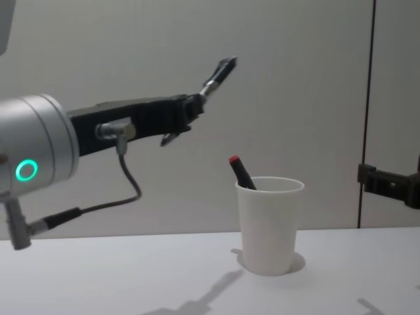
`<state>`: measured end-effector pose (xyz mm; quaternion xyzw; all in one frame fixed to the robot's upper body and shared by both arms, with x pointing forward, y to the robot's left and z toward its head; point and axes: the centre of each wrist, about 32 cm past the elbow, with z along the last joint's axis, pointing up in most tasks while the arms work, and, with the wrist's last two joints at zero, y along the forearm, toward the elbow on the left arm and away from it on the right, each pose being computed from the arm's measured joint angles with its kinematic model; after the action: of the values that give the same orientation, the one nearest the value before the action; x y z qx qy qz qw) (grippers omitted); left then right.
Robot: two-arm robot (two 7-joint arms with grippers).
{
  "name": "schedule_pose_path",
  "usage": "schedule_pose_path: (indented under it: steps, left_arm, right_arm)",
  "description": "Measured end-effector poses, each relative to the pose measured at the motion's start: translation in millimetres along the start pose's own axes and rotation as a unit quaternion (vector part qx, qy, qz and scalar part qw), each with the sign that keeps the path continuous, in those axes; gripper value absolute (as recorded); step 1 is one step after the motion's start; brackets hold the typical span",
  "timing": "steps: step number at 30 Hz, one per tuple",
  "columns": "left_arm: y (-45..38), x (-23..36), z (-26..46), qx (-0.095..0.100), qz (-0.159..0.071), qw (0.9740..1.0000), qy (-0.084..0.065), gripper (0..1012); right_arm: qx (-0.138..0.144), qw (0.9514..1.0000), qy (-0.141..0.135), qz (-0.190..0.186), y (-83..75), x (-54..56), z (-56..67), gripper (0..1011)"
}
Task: Place the pen into the pen holder.
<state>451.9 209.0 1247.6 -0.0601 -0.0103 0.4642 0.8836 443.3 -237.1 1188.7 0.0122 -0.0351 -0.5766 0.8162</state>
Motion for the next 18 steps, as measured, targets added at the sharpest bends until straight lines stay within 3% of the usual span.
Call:
schedule_pose_path:
  steps: [4, 8, 9, 14, 18]
  left_arm:
    - [-2.6, 1.0, -0.1, -0.001, -0.029, 0.9995, 0.014, 116]
    - [-6.3, 1.8, -1.0, 0.002, -0.065, 0.9974, 0.033, 116]
    - [-6.3, 1.8, -1.0, 0.002, -0.065, 0.9974, 0.033, 116]
    - [-11.9, 2.7, -4.0, 0.011, -0.108, 0.9923, 0.060, 116]
    - [-15.2, 2.6, -6.2, 0.017, -0.127, 0.9891, 0.073, 116]
  right_arm:
    - [0.000, 1.0000, 0.000, 0.000, 0.0, 0.0, 0.0, 1002]
    - [0.000, 1.0000, 0.000, 0.000, 0.0, 0.0, 0.0, 1001]
    - [0.000, 1.0000, 0.000, 0.000, 0.0, 0.0, 0.0, 1002]
    - [0.000, 1.0000, 0.000, 0.000, 0.0, 0.0, 0.0, 1002]
    - [0.000, 1.0000, 0.000, 0.000, 0.0, 0.0, 0.0, 1002]
